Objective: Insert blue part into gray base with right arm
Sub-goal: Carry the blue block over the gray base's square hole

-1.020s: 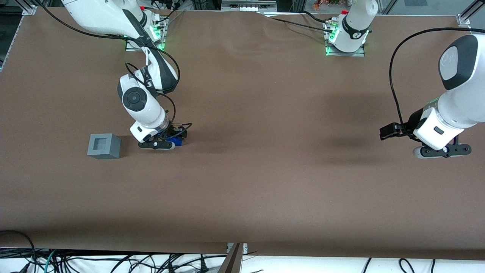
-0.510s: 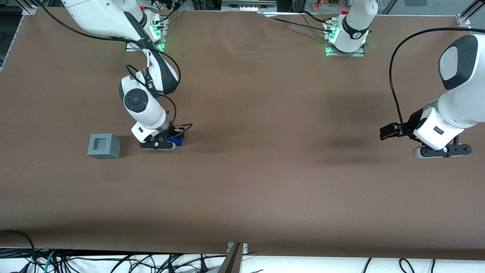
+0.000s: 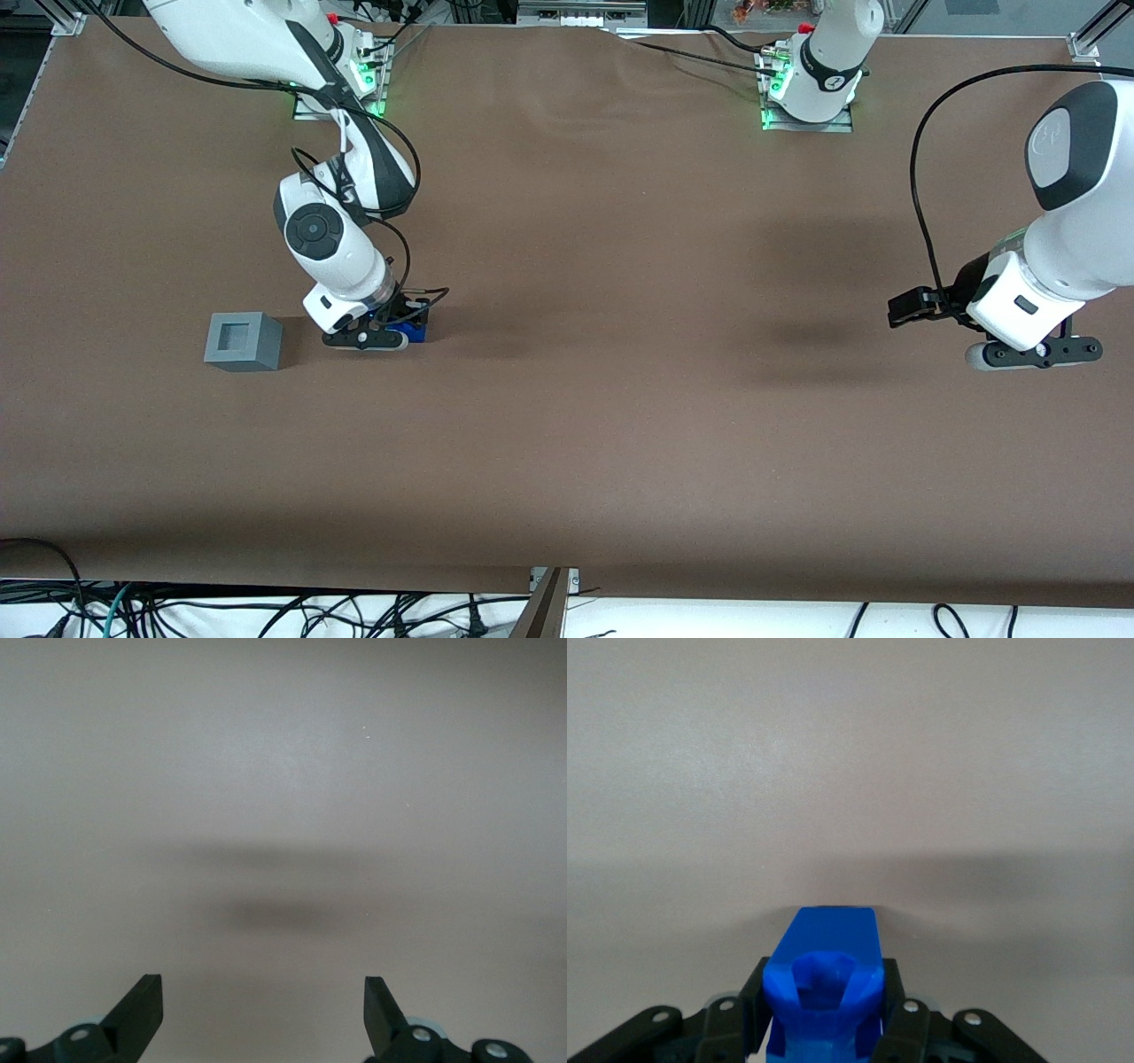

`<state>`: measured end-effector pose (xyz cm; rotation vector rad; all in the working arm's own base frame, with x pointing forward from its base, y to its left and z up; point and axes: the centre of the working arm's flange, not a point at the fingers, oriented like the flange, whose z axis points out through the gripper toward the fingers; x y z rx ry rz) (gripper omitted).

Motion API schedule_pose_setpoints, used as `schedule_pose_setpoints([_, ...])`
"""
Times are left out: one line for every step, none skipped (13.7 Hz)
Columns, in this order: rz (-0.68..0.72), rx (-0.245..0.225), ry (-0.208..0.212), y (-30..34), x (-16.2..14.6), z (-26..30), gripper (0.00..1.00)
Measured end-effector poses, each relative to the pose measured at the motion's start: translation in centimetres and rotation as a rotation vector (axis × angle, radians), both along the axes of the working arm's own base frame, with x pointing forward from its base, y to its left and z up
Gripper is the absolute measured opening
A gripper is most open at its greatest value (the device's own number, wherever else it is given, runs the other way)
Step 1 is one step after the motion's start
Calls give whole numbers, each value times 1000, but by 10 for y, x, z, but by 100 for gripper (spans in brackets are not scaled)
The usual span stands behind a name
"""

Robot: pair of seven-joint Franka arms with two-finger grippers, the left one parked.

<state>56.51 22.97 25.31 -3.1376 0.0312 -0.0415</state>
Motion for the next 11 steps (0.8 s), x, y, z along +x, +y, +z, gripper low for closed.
schedule_pose_setpoints([1, -7, 2, -2, 1, 13, 51])
schedule_pose_setpoints([7, -17, 2, -6, 2, 28, 51])
schedule_pose_setpoints([17, -31, 6, -16, 3, 42, 51])
schedule_pose_setpoints([33, -48, 13, -32, 6, 56, 51])
schedule_pose_setpoints([51, -65, 19, -53, 9, 70, 51])
schedule_pose_setpoints([70, -78, 23, -78, 13, 83, 51])
schedule_pose_setpoints([85, -89, 23, -105, 17, 95, 51])
schedule_pose_setpoints([95, -97, 20, -130, 20, 105, 51])
schedule_pose_setpoints([102, -103, 19, -152, 22, 112, 51])
schedule_pose_setpoints([104, -105, 19, -170, 23, 117, 51])
schedule_pose_setpoints([102, -99, 18, -185, 24, 121, 51])
